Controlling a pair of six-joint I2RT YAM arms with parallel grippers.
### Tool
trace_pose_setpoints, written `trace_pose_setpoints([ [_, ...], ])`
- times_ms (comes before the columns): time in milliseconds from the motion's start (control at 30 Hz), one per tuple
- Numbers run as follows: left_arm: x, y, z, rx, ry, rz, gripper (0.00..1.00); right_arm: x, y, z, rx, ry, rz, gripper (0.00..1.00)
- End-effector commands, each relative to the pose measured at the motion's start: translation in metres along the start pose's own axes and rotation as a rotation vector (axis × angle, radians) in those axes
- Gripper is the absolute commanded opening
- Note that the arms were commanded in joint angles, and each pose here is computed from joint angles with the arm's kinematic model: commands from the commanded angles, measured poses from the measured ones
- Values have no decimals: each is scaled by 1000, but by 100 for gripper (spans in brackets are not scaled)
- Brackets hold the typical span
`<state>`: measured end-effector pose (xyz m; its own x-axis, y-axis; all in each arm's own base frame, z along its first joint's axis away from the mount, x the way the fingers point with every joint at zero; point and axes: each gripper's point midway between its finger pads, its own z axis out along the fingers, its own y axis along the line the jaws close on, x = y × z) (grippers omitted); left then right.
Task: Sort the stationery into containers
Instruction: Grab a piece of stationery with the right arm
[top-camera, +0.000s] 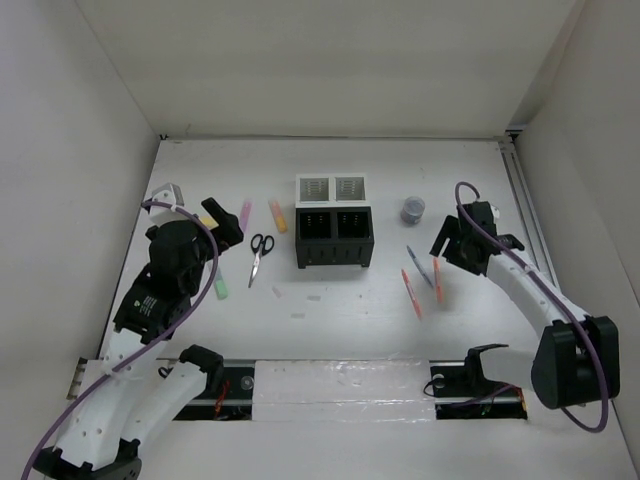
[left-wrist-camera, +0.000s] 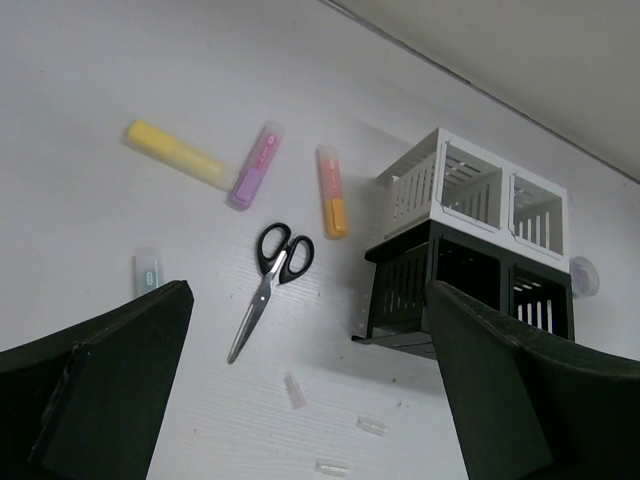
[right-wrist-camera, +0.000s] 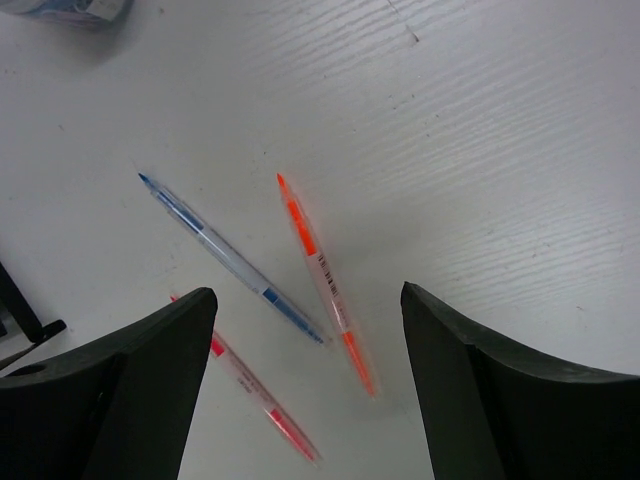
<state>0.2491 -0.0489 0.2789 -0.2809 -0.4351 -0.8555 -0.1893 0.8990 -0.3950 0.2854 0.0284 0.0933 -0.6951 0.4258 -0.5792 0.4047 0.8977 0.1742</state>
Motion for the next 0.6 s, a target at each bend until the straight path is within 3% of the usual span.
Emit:
trace_pose_setpoints([
  [0, -2, -6, 1, 33, -11, 13, 100, -1, 5, 15, -11, 0, 5, 80],
  [567, -4, -9, -1, 51, -19, 6, 100, 21, 5, 46, 33, 102, -27, 79],
])
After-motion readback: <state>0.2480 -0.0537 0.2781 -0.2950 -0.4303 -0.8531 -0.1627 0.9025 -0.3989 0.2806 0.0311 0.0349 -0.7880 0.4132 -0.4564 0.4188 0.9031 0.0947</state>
